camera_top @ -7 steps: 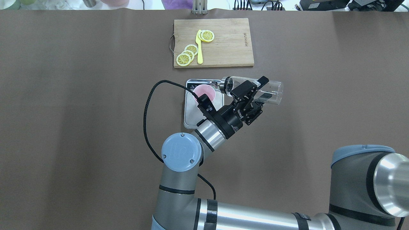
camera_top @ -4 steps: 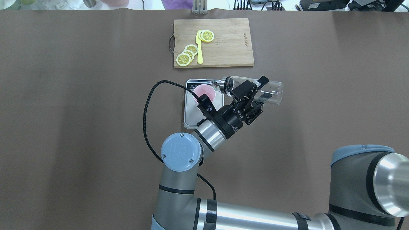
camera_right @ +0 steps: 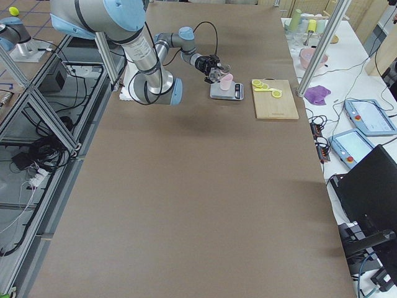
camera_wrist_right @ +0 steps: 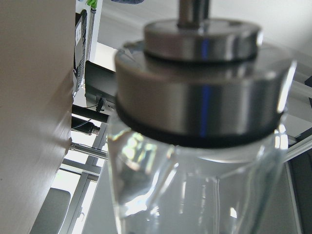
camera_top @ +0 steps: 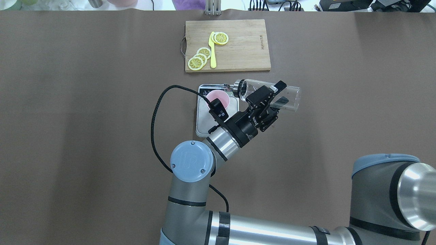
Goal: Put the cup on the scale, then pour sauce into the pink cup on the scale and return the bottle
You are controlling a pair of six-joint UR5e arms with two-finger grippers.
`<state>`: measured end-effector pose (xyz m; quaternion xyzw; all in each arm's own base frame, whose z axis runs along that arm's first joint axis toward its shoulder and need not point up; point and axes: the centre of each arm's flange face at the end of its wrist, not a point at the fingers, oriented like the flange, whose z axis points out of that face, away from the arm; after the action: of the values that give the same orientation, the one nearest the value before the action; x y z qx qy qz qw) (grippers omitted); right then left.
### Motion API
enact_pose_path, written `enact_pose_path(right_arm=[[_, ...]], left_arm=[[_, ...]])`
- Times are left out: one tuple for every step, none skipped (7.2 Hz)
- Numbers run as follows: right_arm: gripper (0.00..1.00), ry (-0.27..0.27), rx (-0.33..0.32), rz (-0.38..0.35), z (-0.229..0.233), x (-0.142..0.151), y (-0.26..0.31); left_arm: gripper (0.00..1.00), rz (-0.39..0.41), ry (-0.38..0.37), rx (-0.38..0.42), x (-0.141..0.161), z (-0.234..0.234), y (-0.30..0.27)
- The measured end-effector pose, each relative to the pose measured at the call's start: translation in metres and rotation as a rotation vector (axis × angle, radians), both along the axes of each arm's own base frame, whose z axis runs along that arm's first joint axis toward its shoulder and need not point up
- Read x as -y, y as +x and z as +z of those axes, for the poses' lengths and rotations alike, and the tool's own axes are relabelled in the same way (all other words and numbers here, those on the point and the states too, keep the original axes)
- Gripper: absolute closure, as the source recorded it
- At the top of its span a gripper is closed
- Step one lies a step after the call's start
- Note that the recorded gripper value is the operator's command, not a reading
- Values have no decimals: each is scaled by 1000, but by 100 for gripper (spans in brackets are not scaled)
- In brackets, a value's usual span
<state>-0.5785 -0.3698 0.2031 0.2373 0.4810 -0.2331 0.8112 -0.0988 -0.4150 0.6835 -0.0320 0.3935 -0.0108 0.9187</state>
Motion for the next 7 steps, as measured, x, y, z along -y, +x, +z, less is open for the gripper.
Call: enact_pose_path(right_arm=[[100,12,15,8,-1,0,0],[100,21,28,15,-3,1,0],[100,31,42,21,-4,3,1],[100,46,64,29,-6,4,1],[100,60,94,34,-8,5,1],[100,72,128,36,-13,6,4],[100,84,164,37,-15,6,8]], left_arm=[[2,0,2,0,0,0,0],[2,1,3,0,0,0,0],[2,1,5,0,0,0,0],[2,1,6,0,0,-1,0],[2,1,7,0,1,-1,0],[2,1,8,1,1,-1,0],[2,1,9,1,1,-2,0]])
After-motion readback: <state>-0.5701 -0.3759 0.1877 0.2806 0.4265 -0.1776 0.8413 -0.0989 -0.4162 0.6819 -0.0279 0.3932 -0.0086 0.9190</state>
